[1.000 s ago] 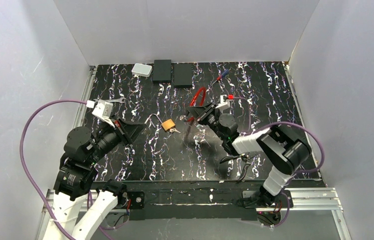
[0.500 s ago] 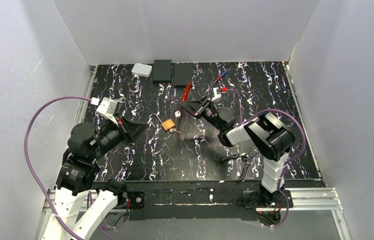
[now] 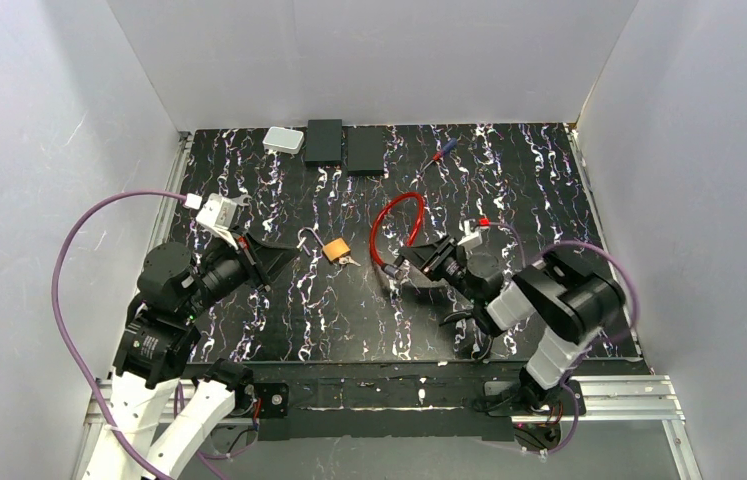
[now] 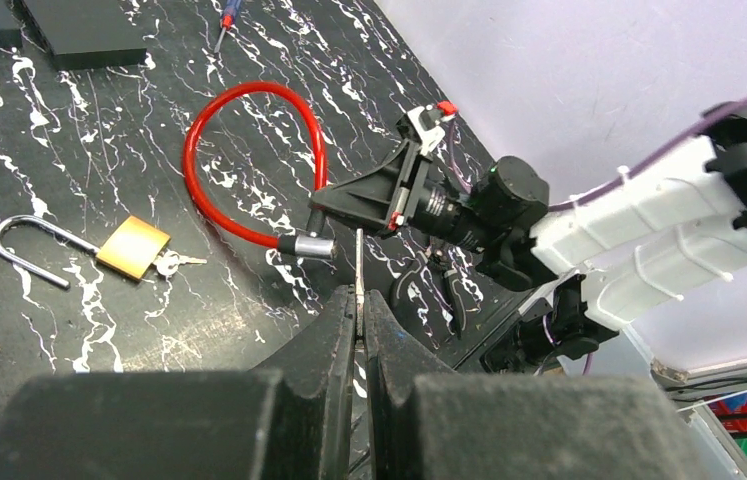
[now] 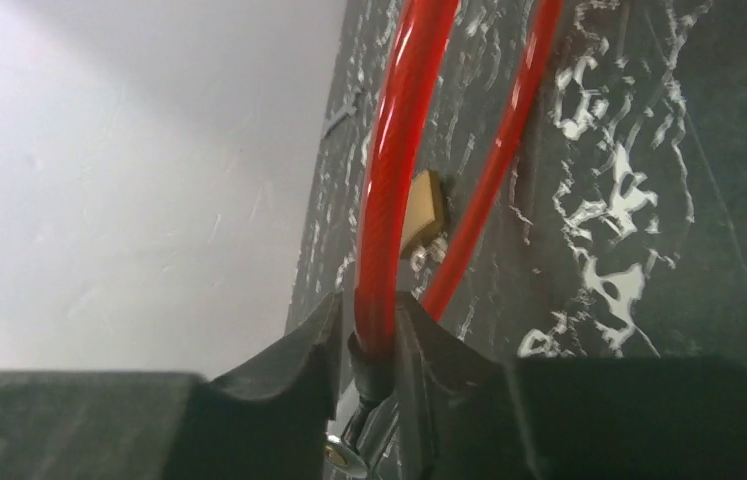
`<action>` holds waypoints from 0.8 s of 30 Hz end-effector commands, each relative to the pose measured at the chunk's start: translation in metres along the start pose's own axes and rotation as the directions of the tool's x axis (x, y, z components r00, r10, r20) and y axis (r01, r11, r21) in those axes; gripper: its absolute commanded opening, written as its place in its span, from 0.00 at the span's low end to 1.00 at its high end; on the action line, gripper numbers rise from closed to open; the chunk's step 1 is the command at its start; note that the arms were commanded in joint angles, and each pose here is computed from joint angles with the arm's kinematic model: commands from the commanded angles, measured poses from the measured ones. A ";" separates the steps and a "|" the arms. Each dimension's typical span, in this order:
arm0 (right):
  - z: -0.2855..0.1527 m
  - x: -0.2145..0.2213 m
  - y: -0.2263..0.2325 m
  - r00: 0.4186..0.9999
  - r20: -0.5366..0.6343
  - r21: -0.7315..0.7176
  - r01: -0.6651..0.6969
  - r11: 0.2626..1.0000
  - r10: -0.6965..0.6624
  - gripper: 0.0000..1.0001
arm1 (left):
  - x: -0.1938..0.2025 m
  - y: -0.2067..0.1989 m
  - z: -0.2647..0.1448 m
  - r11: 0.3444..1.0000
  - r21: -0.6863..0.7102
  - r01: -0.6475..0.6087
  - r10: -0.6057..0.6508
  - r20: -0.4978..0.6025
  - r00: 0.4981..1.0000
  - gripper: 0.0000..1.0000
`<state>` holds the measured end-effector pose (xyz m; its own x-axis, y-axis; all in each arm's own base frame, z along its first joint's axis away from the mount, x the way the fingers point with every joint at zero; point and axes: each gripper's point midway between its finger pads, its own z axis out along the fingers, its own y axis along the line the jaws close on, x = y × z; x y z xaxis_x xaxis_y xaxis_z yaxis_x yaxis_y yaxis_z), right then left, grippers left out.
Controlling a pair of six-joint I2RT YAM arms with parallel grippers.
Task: Unlock with the key
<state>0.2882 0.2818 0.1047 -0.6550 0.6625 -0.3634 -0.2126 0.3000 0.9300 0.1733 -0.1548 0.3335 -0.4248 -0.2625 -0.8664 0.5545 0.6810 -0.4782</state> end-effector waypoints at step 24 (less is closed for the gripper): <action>-0.040 -0.032 -0.022 0.327 -0.733 0.087 0.914 0.395 -0.596 0.89 | 0.007 0.002 0.016 0.998 0.050 -0.038 0.039 -0.032 0.999 0.07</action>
<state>0.2934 0.2100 0.0958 -0.6994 -0.2580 -0.6666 -0.4282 0.8979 0.1017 0.1854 -0.1584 0.3180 -0.4543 -0.2428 -0.8571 0.5374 0.6927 -0.4810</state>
